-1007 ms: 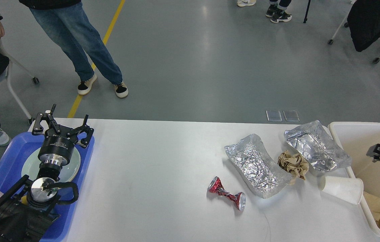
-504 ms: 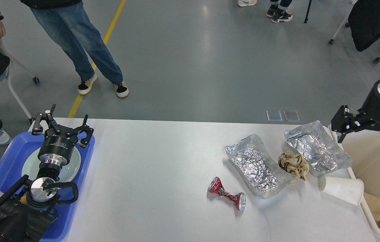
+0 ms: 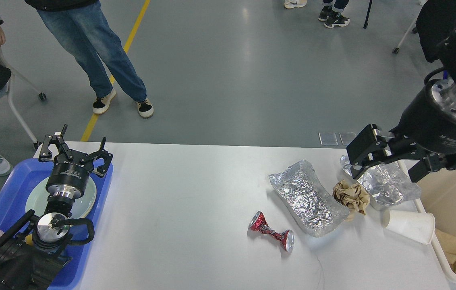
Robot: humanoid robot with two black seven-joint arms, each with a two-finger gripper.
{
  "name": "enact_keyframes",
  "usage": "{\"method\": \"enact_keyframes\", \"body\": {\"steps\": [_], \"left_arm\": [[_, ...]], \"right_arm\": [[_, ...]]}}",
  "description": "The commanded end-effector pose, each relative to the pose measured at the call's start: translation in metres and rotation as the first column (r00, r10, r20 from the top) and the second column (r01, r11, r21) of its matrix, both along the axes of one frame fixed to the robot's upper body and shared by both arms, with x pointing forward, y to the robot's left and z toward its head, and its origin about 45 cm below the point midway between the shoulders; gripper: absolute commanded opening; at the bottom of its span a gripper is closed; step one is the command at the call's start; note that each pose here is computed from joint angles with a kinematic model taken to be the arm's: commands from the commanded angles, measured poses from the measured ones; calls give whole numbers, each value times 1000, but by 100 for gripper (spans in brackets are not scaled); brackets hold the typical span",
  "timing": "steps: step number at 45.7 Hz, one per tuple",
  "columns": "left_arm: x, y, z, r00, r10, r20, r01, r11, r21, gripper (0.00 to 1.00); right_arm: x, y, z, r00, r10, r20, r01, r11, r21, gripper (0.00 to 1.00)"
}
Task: Tidy desktop
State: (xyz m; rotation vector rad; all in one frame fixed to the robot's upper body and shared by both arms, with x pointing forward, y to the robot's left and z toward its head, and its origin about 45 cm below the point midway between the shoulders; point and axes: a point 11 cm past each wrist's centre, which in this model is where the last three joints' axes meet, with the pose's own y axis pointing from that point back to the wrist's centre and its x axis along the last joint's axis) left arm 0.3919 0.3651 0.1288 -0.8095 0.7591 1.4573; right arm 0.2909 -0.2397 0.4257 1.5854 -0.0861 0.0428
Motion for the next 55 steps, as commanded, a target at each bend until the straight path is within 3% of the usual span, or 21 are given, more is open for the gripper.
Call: {"method": "enact_keyframes", "body": {"steps": [1, 15, 27, 38, 55], "left_arm": [[0, 1, 0, 1000, 1, 0, -1, 1000, 0, 96], [0, 0, 0, 1000, 1, 0, -1, 1000, -1, 96], [0, 0, 0, 1000, 1, 0, -1, 1000, -1, 96], [0, 0, 0, 1000, 1, 0, -1, 1000, -1, 96], [0, 1, 0, 1000, 1, 0, -1, 1000, 0, 96]], "right_arm": [[-1, 1, 0, 1000, 1, 0, -1, 1000, 1, 100], [1, -4, -5, 1000, -17, -8, 17, 1000, 3, 100], [16, -39, -44, 972, -230, 37, 231, 973, -16, 100], [30, -66, -53, 794, -592, 140, 584, 806, 99, 100], [36, -106, -93, 505, -862, 54, 841, 505, 195, 100]]}}
